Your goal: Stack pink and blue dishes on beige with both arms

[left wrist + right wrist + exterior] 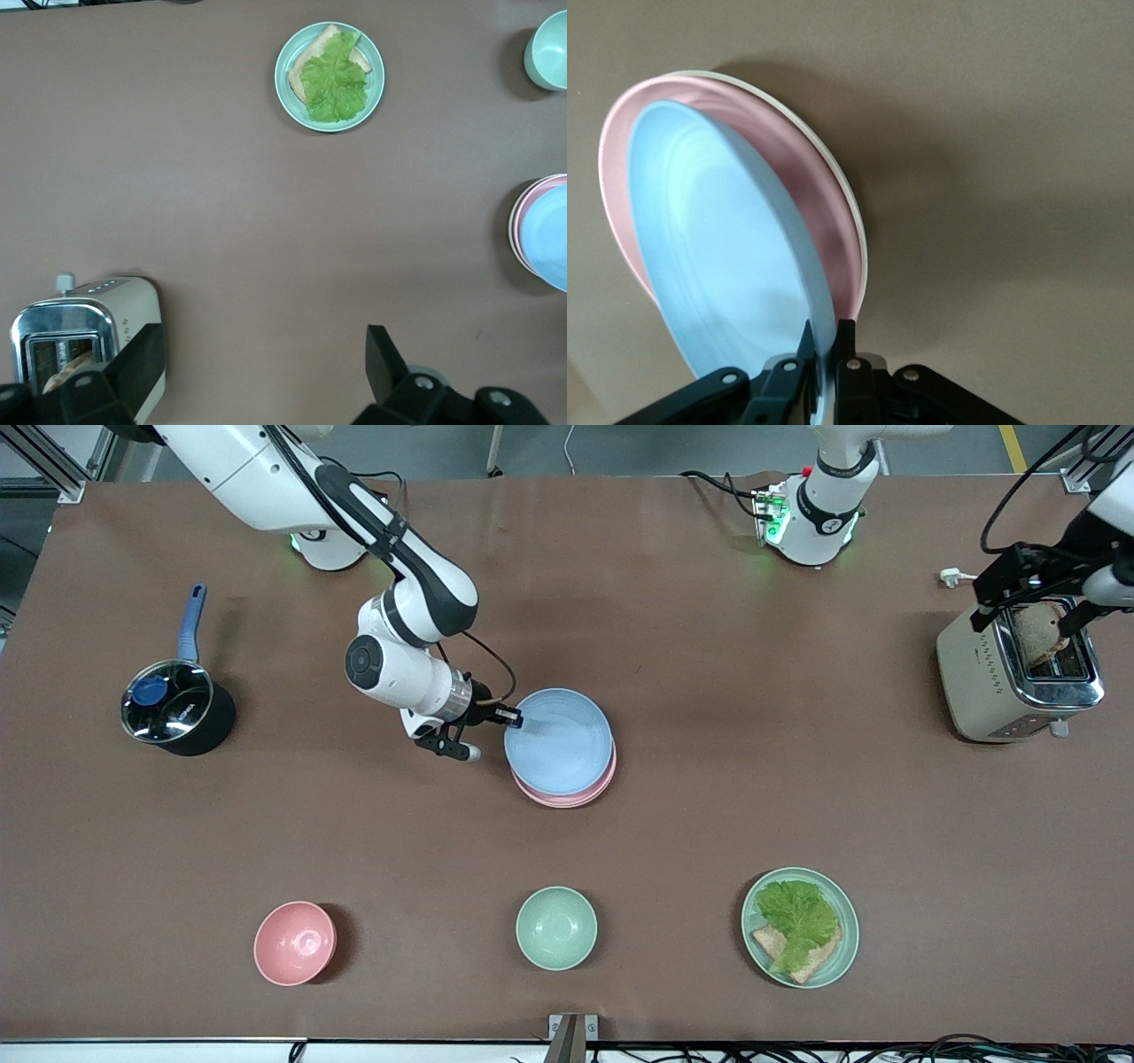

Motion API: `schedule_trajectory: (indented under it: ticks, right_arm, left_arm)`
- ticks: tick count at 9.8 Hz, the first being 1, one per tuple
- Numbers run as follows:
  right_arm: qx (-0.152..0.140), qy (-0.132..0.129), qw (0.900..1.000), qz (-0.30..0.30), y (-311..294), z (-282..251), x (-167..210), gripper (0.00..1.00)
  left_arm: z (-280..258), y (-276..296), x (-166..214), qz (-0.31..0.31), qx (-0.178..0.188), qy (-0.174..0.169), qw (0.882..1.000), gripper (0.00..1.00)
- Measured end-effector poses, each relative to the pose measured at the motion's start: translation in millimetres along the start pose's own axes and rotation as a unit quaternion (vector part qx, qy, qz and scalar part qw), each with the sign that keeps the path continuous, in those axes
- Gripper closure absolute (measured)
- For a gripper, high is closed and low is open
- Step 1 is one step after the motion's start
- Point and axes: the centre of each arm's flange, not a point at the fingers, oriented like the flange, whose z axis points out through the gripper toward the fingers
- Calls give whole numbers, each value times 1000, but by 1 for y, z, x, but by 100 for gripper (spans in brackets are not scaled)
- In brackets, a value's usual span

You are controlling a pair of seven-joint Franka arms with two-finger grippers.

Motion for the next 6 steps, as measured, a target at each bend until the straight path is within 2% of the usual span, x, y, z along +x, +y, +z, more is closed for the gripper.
schedule_trajectory:
  ticks: [1, 2, 4, 5, 6]
  right_arm:
    - [-1, -2, 1000, 0, 1, 3, -1, 85]
    - [-1, -3, 1000, 0, 1, 3, 0, 72]
    - [10, 17, 1000, 0, -5, -23, 12, 41]
    - [0, 13, 1000, -4, -7, -59, 23, 27]
    - [-36, 10, 999, -22, -5, -112, 39, 11]
  left_arm:
    - [-7, -4, 10, -4, 1, -6, 1000, 0]
    - [-6, -7, 15, -6, 1, -16, 1000, 0]
    - [-2, -5, 14, -5, 1, -29, 1000, 0]
    - [-4, -5, 13, -5, 1, -27, 1000, 0]
    - [-5, -4, 12, -5, 1, -26, 1000, 0]
